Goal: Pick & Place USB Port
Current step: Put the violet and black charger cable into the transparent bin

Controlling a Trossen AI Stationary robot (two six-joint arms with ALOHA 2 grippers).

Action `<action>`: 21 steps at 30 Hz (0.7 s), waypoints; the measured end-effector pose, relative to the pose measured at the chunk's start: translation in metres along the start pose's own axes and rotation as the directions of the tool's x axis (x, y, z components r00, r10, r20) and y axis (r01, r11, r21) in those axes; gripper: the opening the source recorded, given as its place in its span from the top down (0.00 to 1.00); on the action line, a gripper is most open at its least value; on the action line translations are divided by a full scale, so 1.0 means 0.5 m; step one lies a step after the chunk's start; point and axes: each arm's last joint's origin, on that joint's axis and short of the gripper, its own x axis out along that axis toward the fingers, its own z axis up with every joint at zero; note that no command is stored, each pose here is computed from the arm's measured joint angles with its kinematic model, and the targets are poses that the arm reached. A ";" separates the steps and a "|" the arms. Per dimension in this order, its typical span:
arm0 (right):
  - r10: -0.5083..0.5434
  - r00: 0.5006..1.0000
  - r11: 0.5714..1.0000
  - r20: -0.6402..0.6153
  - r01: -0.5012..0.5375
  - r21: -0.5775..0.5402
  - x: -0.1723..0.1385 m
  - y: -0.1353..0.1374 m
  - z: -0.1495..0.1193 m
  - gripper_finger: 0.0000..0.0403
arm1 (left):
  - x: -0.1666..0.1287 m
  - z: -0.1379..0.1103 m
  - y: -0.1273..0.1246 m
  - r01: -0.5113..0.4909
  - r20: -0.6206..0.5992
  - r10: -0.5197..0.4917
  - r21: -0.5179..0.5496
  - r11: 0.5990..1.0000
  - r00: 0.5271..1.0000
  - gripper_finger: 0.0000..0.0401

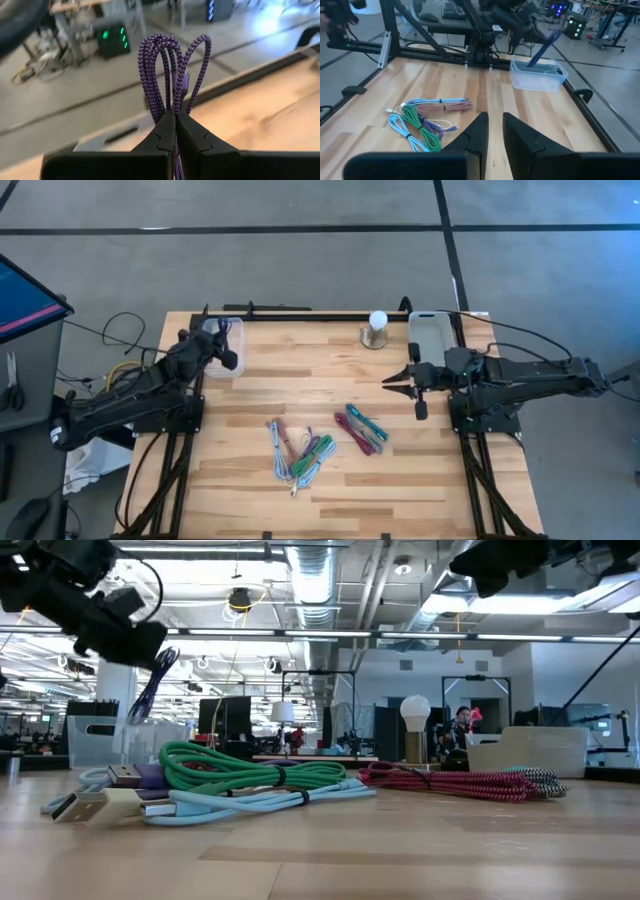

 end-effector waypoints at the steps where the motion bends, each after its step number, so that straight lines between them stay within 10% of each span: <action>1: 0.003 1.000 1.000 0.001 -0.003 -0.001 0.000 0.001 0.000 0.88 | 0.002 -0.005 0.001 -0.010 -0.021 0.010 -0.004 1.000 1.000 0.99; 21: -0.041 0.999 0.999 -0.008 0.041 -0.006 0.001 0.001 0.000 0.88 | 0.050 -0.092 0.003 -0.087 -0.239 0.073 -0.051 0.995 0.968 0.94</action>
